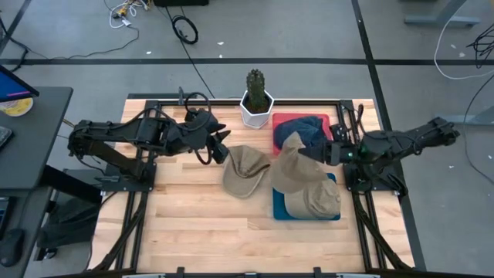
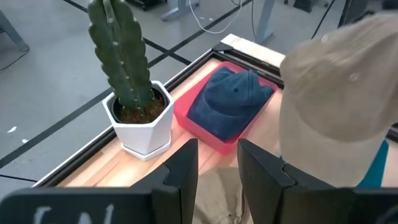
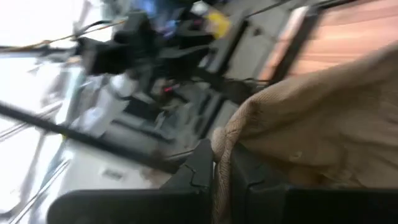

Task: Pick & Place hat
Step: Put the left brown cap into the blue bin

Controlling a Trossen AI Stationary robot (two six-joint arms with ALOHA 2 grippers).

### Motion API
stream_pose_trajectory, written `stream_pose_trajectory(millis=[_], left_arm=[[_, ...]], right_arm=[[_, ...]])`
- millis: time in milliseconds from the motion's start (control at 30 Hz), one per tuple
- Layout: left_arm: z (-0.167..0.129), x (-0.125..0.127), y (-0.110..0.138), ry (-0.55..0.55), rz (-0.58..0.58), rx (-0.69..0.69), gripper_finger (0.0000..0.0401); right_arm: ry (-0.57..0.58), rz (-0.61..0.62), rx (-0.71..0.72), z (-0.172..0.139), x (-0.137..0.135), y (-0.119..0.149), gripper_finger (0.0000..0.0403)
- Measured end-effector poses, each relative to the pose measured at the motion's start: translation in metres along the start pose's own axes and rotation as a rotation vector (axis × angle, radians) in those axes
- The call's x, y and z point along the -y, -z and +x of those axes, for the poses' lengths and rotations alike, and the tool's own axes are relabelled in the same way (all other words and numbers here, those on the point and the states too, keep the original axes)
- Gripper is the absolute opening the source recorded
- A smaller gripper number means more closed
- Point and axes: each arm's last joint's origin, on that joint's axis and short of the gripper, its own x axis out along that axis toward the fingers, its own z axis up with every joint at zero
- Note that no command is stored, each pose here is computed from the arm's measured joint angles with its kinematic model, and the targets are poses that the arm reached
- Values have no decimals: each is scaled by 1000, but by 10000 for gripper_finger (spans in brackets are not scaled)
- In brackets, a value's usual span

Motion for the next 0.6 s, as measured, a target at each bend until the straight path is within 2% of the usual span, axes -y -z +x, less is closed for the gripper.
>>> stream_pose_trajectory(millis=[133,600], left_arm=[[0,0,0,-2,-15,3,117],[0,-1,0,-26,33,13,117]], right_arm=[[62,26,61,-3,1,8,14],[144,112,176,-16,2,24,14]])
